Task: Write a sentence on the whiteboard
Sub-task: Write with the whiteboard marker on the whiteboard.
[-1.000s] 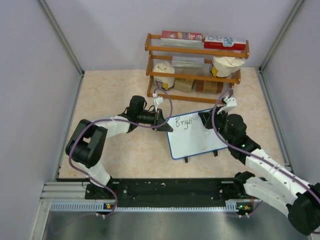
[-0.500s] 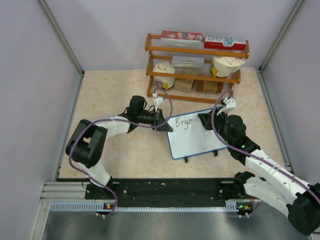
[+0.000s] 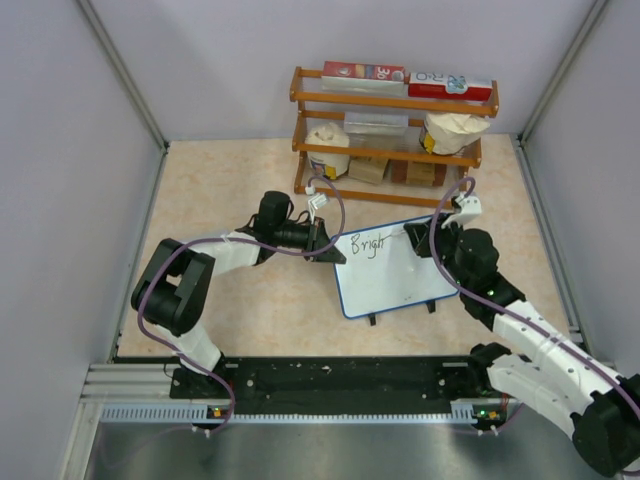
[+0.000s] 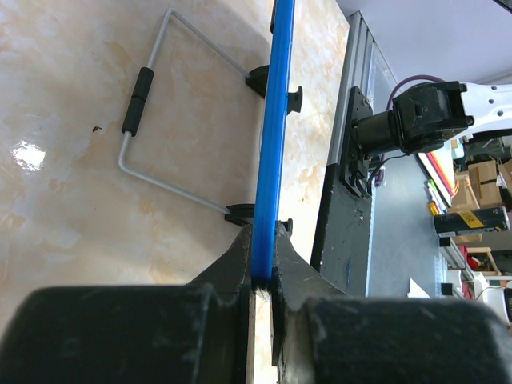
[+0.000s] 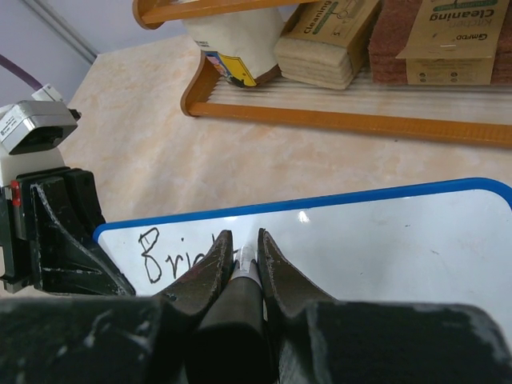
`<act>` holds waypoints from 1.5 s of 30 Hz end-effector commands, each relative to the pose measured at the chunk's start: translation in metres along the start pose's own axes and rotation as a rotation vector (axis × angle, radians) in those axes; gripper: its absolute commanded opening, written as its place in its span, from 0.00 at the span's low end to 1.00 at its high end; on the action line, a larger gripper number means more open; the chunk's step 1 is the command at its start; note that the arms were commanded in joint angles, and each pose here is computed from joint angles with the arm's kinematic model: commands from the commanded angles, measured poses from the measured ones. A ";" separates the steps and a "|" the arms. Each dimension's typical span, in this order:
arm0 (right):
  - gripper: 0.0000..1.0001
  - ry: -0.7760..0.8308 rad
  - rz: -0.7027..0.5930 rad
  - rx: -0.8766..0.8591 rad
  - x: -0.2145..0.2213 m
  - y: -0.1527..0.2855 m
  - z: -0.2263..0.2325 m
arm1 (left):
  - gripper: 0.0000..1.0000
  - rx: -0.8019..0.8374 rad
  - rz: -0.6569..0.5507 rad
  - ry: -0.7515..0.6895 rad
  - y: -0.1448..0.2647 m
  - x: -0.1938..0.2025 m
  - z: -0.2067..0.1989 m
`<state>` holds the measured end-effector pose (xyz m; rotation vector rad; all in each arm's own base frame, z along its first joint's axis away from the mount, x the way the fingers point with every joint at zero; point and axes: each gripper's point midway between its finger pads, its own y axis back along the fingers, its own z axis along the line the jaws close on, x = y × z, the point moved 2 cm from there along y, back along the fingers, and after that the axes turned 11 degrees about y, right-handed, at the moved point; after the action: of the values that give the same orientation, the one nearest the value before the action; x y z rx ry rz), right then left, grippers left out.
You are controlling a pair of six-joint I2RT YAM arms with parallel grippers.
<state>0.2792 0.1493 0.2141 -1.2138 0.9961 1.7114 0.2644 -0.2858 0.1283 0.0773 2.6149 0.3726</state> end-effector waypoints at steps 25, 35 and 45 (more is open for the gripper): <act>0.00 -0.013 -0.085 -0.058 -0.028 -0.008 0.011 | 0.00 -0.122 0.007 -0.035 -0.006 0.010 0.033; 0.00 -0.002 -0.037 -0.055 -0.013 -0.004 0.008 | 0.00 -0.123 0.008 -0.034 -0.006 0.010 0.034; 0.00 0.001 0.010 -0.061 0.006 0.002 0.006 | 0.00 -0.124 0.010 -0.032 -0.007 0.011 0.035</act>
<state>0.2766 0.1573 0.2100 -1.2449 0.9622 1.7611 0.2650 -0.2863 0.1278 0.0812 2.6181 0.3715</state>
